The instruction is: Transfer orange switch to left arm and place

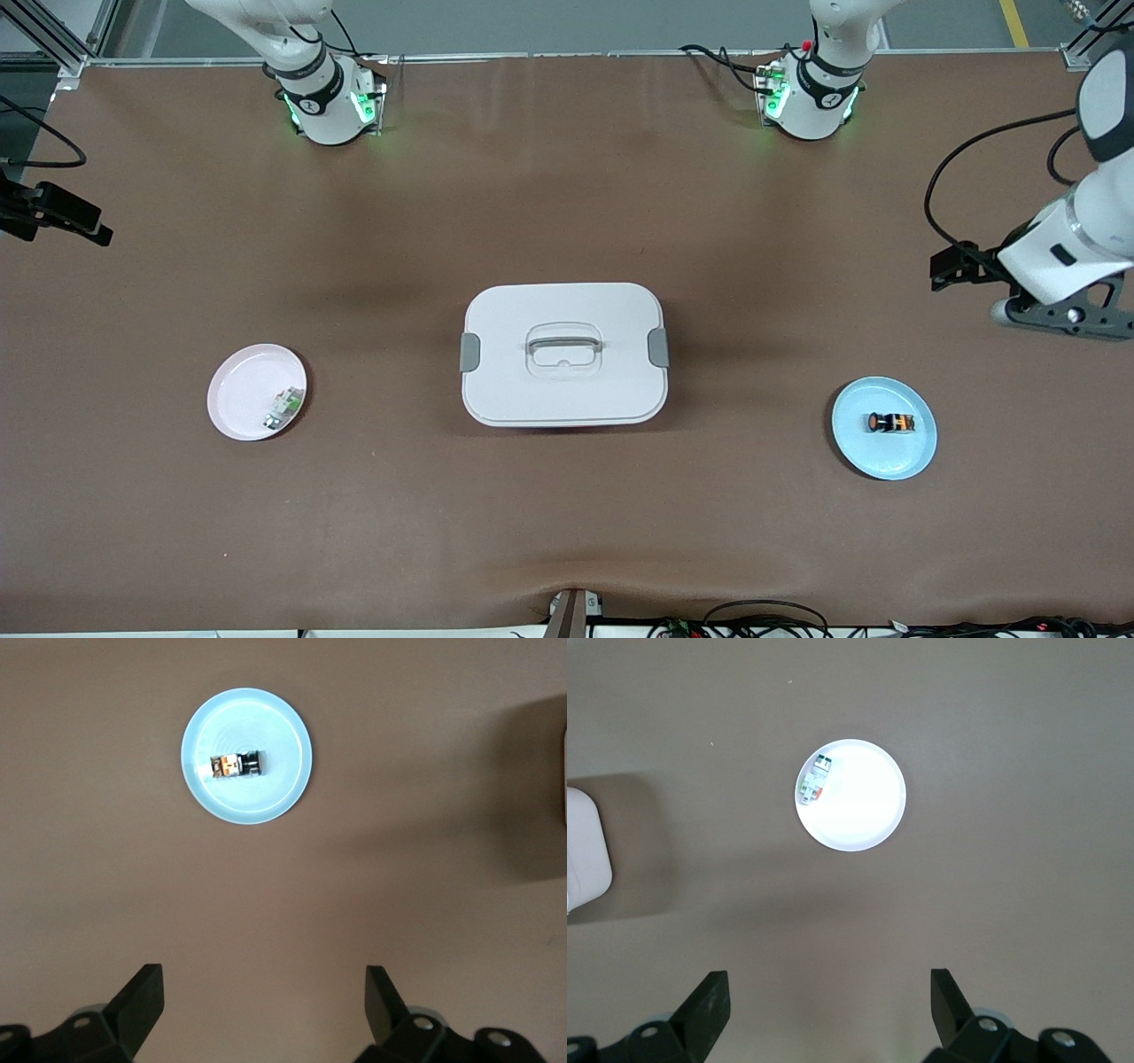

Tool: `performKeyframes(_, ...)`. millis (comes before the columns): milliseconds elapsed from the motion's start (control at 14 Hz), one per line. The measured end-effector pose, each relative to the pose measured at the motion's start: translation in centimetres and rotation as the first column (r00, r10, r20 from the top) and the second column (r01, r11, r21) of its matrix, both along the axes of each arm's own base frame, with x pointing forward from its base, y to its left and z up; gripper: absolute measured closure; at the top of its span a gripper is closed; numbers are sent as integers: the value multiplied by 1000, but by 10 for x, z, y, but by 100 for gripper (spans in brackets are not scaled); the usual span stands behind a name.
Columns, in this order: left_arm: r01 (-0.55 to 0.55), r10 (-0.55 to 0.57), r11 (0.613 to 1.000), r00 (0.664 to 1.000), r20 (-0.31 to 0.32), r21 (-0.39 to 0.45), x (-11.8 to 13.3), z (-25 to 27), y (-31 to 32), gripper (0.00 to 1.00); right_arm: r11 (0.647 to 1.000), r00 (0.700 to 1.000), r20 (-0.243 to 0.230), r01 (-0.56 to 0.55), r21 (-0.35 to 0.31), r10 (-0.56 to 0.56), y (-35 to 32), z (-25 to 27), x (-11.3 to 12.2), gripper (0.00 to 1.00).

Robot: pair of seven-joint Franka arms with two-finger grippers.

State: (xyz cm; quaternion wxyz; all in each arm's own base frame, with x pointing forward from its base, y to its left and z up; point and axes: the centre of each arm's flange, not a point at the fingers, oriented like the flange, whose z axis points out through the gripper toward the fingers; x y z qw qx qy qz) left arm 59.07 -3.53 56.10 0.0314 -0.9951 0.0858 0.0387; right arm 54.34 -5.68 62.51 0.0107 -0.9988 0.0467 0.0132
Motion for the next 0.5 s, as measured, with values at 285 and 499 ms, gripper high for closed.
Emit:
performKeyframes(285, -39, 39, 999, 998, 45, -6, -11, 42, -7, 0, 1000, 1000, -1, 0, 0, 0, 0, 0, 0, 0)
performKeyframes(499, -67, 66, 997, 996, 67, 22, -21, 60, -1, 0, 1000, 1000, -4, 0, 0, 0, 0, -2, 1, 0)
